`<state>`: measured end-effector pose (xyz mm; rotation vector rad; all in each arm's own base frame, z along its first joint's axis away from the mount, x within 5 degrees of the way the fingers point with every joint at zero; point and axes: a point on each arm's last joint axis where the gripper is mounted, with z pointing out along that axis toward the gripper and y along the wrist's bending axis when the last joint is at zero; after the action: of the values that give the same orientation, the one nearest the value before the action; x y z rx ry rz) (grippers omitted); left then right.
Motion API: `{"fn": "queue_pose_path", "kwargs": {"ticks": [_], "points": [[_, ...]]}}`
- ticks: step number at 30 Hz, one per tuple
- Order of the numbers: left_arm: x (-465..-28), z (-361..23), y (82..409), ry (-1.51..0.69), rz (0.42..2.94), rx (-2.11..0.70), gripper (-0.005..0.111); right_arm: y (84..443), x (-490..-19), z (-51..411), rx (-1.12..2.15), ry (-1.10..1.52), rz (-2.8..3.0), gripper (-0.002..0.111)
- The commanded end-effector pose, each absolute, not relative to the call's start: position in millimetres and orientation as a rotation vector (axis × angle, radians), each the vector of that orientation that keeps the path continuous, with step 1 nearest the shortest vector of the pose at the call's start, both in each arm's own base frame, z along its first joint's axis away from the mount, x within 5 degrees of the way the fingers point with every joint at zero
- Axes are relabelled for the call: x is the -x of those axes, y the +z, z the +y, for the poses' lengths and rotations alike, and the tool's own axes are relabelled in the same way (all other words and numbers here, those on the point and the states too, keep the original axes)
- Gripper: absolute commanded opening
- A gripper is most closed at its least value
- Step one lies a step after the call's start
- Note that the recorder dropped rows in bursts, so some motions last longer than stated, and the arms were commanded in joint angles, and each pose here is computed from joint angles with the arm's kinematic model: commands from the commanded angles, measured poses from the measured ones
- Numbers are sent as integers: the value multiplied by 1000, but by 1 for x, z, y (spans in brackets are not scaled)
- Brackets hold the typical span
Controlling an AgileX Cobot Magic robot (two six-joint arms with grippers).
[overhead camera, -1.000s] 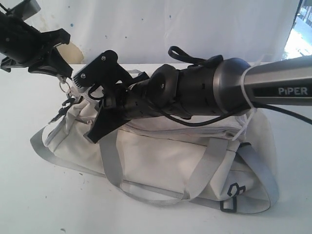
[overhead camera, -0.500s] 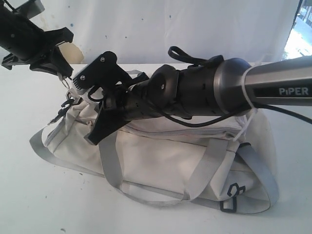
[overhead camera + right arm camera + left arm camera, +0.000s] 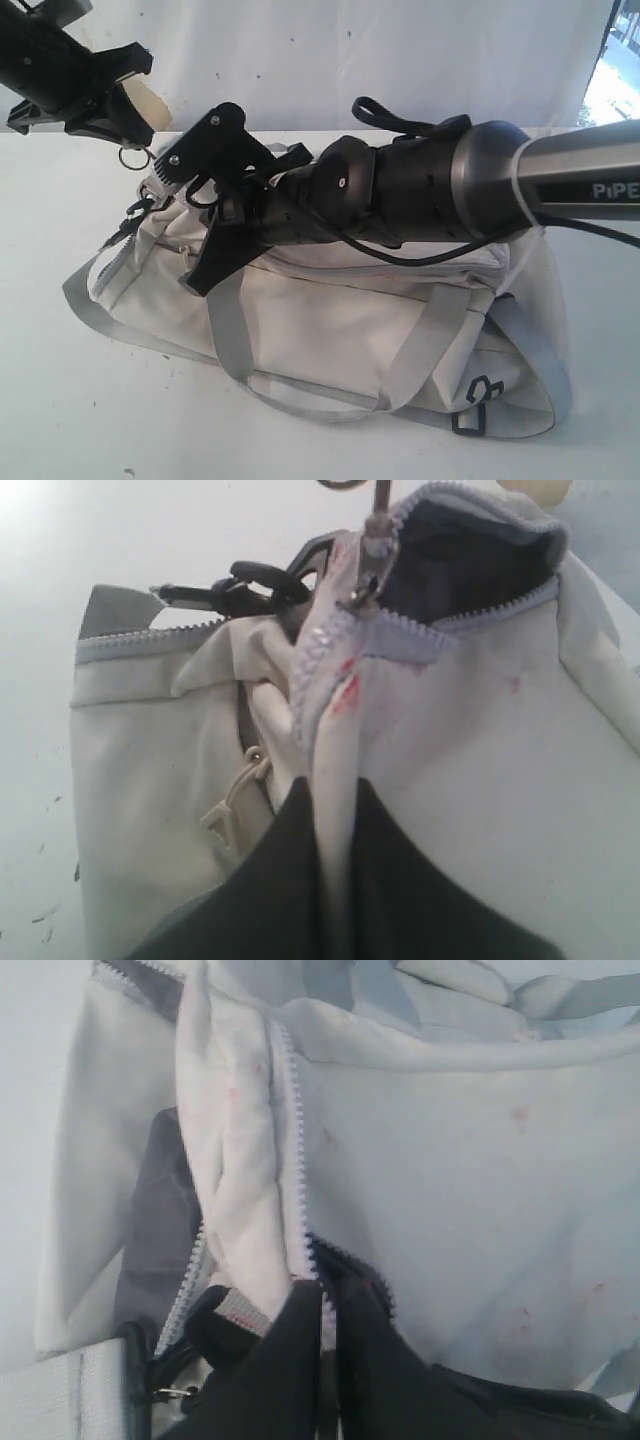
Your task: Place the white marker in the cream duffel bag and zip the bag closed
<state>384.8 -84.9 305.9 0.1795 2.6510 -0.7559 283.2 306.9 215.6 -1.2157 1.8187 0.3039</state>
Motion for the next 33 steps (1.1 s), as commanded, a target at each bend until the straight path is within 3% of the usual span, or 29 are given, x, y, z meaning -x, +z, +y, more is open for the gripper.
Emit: {"fn": "queue_pose_path", "kwargs": {"ticks": [1, 4, 11, 14, 21, 25, 27, 30, 33], "points": [[-386, -82, 319, -807, 2557, -254, 0, 214, -280, 304, 1227, 301, 1824, 0], [-380, -84, 318, -841, 2602, -306, 0, 214, -280, 304, 1199, 317, 1843, 7], [-373, -87, 318, -905, 2631, -389, 0, 218, -281, 307, 880, 526, 2045, 49], [-373, -87, 318, -896, 2620, -423, 0, 224, -281, 310, 859, 579, 2076, 57], [-372, -87, 321, -890, 2600, -455, 0, 245, -288, 317, 689, 674, 2069, 57], [-362, -93, 345, -979, 2456, -532, 0, 222, -293, 321, 683, 657, 2122, 56], [-359, -91, 349, -947, 2457, -540, 0, 217, -291, 322, 707, 666, 2154, 50], [-358, -83, 343, -823, 2547, -502, 0, 215, -289, 322, 730, 672, 2172, 25], [-361, -82, 343, -786, 2547, -471, 0, 213, -285, 323, 770, 688, 2208, 13]]}}
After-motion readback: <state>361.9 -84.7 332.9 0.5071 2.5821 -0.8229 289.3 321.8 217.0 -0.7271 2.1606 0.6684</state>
